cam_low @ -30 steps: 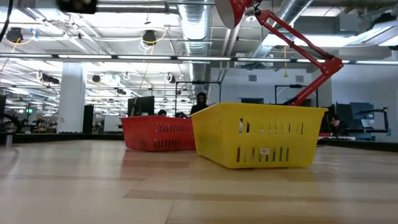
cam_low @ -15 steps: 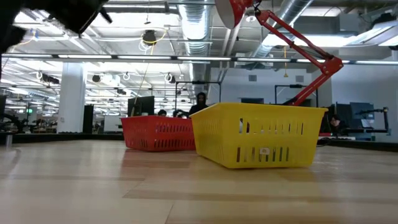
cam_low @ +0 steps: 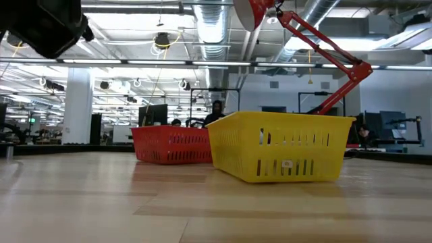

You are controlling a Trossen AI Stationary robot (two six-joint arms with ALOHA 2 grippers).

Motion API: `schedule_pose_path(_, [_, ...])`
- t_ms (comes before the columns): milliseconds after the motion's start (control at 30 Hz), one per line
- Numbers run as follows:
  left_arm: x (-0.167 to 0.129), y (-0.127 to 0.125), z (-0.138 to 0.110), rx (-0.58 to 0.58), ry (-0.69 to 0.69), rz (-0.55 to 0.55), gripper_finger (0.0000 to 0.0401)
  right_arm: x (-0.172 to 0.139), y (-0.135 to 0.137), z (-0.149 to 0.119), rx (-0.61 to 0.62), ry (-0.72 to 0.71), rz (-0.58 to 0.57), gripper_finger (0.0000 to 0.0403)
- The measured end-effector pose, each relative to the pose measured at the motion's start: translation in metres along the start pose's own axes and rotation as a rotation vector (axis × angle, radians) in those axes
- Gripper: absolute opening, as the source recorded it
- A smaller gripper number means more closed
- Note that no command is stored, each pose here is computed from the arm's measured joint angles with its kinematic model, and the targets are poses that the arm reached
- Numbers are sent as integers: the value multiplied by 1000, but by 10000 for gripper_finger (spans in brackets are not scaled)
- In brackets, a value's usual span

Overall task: Pick & Place Office items
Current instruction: Put the pink charger adapter into the yellow basket

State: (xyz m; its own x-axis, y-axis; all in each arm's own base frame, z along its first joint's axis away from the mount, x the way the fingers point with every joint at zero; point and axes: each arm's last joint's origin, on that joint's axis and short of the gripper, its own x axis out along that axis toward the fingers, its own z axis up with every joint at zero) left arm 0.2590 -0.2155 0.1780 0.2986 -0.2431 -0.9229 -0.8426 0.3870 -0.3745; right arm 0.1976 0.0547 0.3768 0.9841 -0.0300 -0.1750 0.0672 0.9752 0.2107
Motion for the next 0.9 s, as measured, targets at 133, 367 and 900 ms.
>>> schedule_pose_path(133, [10, 2, 1, 0, -14, 28, 209, 0, 0, 0, 2, 1, 2, 240])
schedule_pose_path(367, [23, 4, 2, 2, -28, 68, 209, 0, 0, 0, 11, -2, 3, 240])
schedule_pose_path(900, [38, 9, 3, 23, 0, 130, 207, 0, 0, 0, 11, -4, 3, 240])
